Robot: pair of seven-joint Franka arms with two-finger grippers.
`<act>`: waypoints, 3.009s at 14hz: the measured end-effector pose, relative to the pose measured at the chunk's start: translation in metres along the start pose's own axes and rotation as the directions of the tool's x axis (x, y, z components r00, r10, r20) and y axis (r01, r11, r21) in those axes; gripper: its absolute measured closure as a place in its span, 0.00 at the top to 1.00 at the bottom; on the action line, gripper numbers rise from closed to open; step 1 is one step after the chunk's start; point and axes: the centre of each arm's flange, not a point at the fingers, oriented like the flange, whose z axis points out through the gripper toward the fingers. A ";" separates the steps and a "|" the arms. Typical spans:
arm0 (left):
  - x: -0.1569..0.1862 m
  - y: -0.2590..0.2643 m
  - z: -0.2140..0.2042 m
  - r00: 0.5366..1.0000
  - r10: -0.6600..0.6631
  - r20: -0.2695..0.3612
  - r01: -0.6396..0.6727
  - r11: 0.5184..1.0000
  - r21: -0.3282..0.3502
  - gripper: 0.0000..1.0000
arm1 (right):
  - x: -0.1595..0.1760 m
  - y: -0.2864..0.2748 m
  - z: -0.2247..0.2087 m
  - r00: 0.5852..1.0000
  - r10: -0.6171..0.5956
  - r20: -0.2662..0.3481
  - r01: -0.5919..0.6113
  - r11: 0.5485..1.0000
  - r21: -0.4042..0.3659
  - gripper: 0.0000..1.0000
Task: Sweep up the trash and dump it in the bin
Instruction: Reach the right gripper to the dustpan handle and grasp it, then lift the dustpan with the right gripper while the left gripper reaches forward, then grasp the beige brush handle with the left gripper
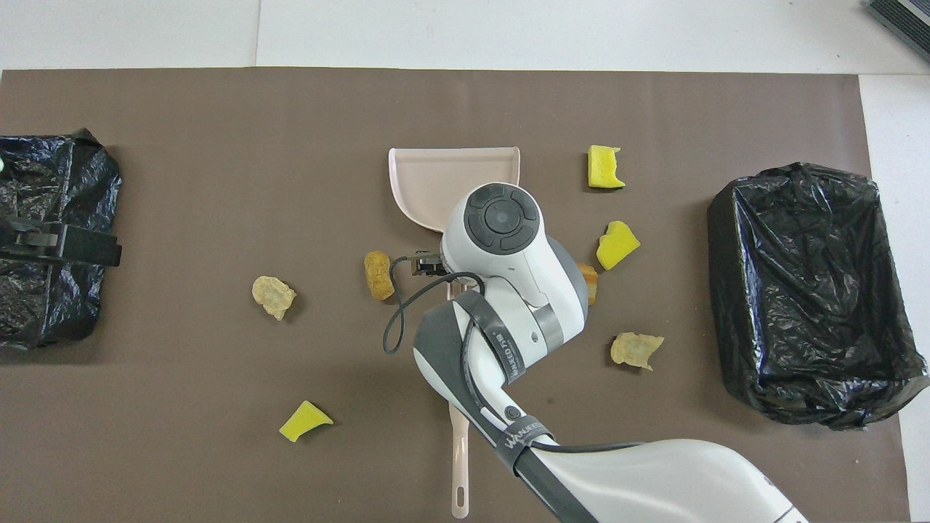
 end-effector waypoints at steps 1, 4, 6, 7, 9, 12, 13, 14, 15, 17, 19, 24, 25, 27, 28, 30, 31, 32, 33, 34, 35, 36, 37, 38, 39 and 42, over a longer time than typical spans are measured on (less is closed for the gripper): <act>0.000 -0.001 0.000 1.000 -0.002 0.000 0.002 1.000 0.000 1.00 | -0.002 -0.001 0.004 1.000 -0.003 0.007 0.003 1.000 -0.004 1.00; 0.000 -0.005 0.000 1.000 -0.008 0.000 0.008 1.000 0.000 1.00 | -0.006 0.001 0.013 1.000 -0.004 0.022 0.005 1.000 -0.013 0.90; 0.000 -0.005 0.000 1.000 -0.008 0.000 0.008 1.000 0.000 1.00 | -0.007 0.001 0.015 1.000 -0.004 0.026 0.005 1.000 -0.016 0.63; 0.000 -0.005 0.000 1.000 -0.007 0.000 0.007 1.000 0.000 1.00 | -0.007 0.001 0.015 1.000 -0.004 0.026 0.004 1.000 -0.016 0.52; 0.000 -0.003 0.000 1.000 -0.003 0.000 0.003 1.000 0.000 1.00 | -0.004 0.005 0.014 1.000 -0.004 0.025 0.004 1.000 -0.016 0.32; 0.000 0.000 0.000 1.000 0.002 0.000 -0.002 1.000 0.000 1.00 | 0.002 0.013 0.012 0.995 -0.094 0.019 0.094 0.996 -0.009 0.32; 0.000 0.002 0.000 1.000 0.006 0.000 -0.006 1.000 0.000 1.00 | 0.005 0.016 0.010 0.992 -0.127 0.012 0.127 0.992 -0.006 0.32; 0.000 0.006 0.000 1.000 0.013 0.000 -0.013 1.000 0.000 1.00 | 0.011 0.022 0.006 0.986 -0.167 -0.001 0.167 0.986 -0.003 0.32; 0.000 0.012 0.000 1.000 0.024 0.000 -0.024 1.000 0.000 1.00 | 0.018 0.032 0.000 0.976 -0.215 -0.013 0.215 0.977 0.000 0.32; -0.001 0.026 -0.001 0.999 0.050 -0.001 -0.050 0.999 0.001 1.00 | 0.035 0.062 -0.020 0.948 -0.317 -0.039 0.318 0.948 0.001 0.32; -0.002 0.035 0.000 0.998 0.067 0.004 -0.067 0.998 0.000 1.00 | 0.046 0.098 -0.041 0.919 -0.393 -0.036 0.393 0.919 -0.003 0.32; -0.031 0.089 0.030 0.984 0.159 0.081 -0.160 0.987 0.002 1.00 | 0.059 0.173 -0.080 0.844 -0.536 -0.012 0.536 0.844 -0.003 0.32; -0.041 0.101 0.036 0.981 0.166 0.095 -0.168 0.986 0.005 1.00 | 0.059 0.180 -0.082 0.830 -0.557 -0.007 0.557 0.830 -0.002 0.32; -0.062 0.119 0.049 0.974 0.186 0.126 -0.189 0.982 0.011 1.00 | 0.062 0.193 -0.083 0.797 -0.604 -0.004 0.604 0.797 -0.004 0.32; -0.071 0.126 0.057 0.972 0.186 0.142 -0.190 0.982 0.014 1.00 | 0.064 0.201 -0.083 0.779 -0.626 -0.003 0.626 0.779 -0.006 0.32; -0.083 0.143 0.074 0.973 0.160 0.166 -0.162 0.987 -0.001 1.00 | 0.068 0.222 -0.084 0.743 -0.669 0.000 0.669 0.743 -0.011 0.32; -0.087 0.157 0.086 0.976 0.142 0.167 -0.143 0.990 -0.007 1.00 | 0.070 0.234 -0.085 0.725 -0.688 0.004 0.688 0.725 -0.019 0.32; -0.090 0.175 0.099 0.980 0.123 0.154 -0.123 0.992 -0.008 1.00 | 0.072 0.245 -0.086 0.709 -0.705 0.012 0.705 0.708 -0.031 0.32; -0.096 0.197 0.113 0.986 0.099 0.136 -0.099 0.995 -0.007 1.00 | 0.074 0.255 -0.087 0.691 -0.722 0.022 0.723 0.690 -0.042 0.32; -0.105 0.220 0.125 0.989 0.083 0.122 -0.082 0.997 -0.011 1.00 | 0.075 0.262 -0.087 0.667 -0.744 0.037 0.745 0.665 -0.055 0.32; -0.114 0.242 0.135 0.991 0.077 0.111 -0.075 0.997 -0.019 1.00 | 0.075 0.265 -0.087 0.641 -0.765 0.054 0.767 0.638 -0.068 0.32; -0.126 0.264 0.144 0.992 0.075 0.098 -0.073 0.997 -0.026 1.00 | 0.075 0.266 -0.086 0.614 -0.786 0.072 0.789 0.609 -0.080 0.32; -0.136 0.285 0.152 0.993 0.077 0.086 -0.075 0.997 -0.031 1.00 | 0.075 0.267 -0.086 0.594 -0.800 0.084 0.804 0.587 -0.088 0.32; -0.147 0.306 0.161 0.994 0.080 0.078 -0.077 0.996 -0.036 1.00 | 0.076 0.267 -0.086 0.575 -0.813 0.096 0.818 0.567 -0.097 0.32; -0.157 0.328 0.174 0.994 0.081 0.075 -0.078 0.996 -0.040 1.00 | 0.076 0.268 -0.086 0.560 -0.822 0.105 0.828 0.552 -0.101 0.32; -0.178 0.392 0.239 0.994 0.066 0.092 -0.062 0.997 -0.043 1.00 | 0.076 0.268 -0.086 0.544 -0.832 0.111 0.838 0.535 -0.103 0.32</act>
